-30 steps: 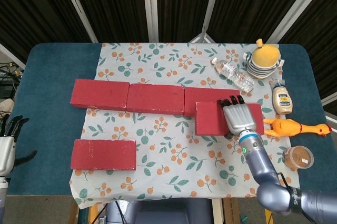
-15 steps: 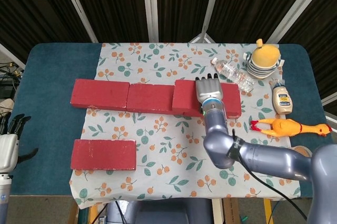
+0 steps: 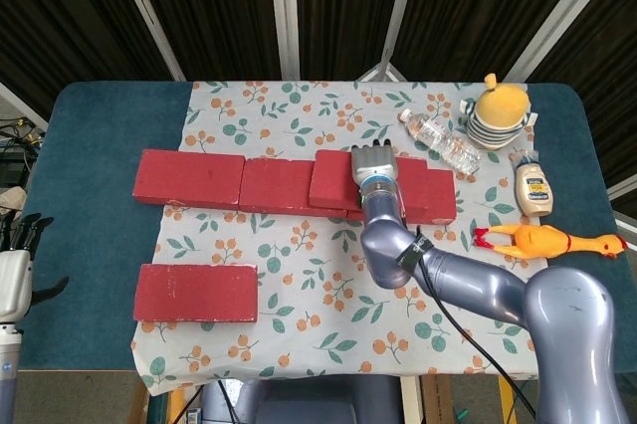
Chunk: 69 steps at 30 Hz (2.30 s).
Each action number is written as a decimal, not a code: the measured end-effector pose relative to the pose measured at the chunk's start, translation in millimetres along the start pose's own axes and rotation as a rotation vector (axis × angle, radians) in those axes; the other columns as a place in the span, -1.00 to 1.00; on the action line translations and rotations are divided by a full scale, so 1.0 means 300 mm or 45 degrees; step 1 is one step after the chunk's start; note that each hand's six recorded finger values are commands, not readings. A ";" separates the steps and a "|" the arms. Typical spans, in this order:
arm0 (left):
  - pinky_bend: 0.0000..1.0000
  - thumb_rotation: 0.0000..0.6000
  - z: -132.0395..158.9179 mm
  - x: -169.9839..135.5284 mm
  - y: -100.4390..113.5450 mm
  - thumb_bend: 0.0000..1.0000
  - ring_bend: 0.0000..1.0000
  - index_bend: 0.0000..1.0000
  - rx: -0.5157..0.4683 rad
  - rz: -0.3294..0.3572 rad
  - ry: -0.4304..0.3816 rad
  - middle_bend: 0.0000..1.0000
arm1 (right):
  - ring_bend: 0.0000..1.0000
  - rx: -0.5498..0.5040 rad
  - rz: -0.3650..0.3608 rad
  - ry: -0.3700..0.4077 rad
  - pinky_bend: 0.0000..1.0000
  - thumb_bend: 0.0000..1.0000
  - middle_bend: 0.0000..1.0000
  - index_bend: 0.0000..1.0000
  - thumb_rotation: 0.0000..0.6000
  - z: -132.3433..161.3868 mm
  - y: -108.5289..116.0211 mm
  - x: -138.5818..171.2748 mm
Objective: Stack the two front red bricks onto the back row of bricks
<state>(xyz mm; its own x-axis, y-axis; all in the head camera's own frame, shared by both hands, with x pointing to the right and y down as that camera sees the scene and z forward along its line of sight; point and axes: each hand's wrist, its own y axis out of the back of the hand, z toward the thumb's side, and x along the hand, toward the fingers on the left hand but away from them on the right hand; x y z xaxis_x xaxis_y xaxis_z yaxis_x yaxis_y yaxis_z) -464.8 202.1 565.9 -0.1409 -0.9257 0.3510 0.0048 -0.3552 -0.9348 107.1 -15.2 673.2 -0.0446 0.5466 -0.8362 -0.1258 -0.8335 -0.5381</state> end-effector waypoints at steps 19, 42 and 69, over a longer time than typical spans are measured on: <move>-0.85 1.00 -0.005 0.000 0.001 -1.00 -0.97 -0.60 0.005 0.007 0.006 -0.72 | -1.00 -0.020 -0.035 0.092 -1.00 -0.87 -0.59 -0.57 1.00 0.052 -0.024 -0.011; -0.85 1.00 -0.011 -0.003 0.006 -1.00 -0.97 -0.60 0.017 0.021 0.025 -0.72 | -1.00 -0.006 -0.044 0.113 -1.00 -0.87 -0.59 -0.57 1.00 0.052 -0.032 -0.033; -0.85 1.00 -0.018 -0.004 0.008 -1.00 -0.97 -0.60 0.020 0.024 0.034 -0.72 | -1.00 0.009 -0.073 0.102 -1.00 -0.87 -0.59 -0.57 1.00 0.061 -0.045 -0.046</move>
<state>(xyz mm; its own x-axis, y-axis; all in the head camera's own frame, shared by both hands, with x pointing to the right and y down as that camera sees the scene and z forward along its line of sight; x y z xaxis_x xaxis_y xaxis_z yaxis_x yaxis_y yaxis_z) -469.9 203.1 562.8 -0.1670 -0.9284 0.3319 0.0235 -0.3403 -0.9400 91.3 -10.1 694.0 0.0422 0.5848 -0.8101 -0.1327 -0.8004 -0.5847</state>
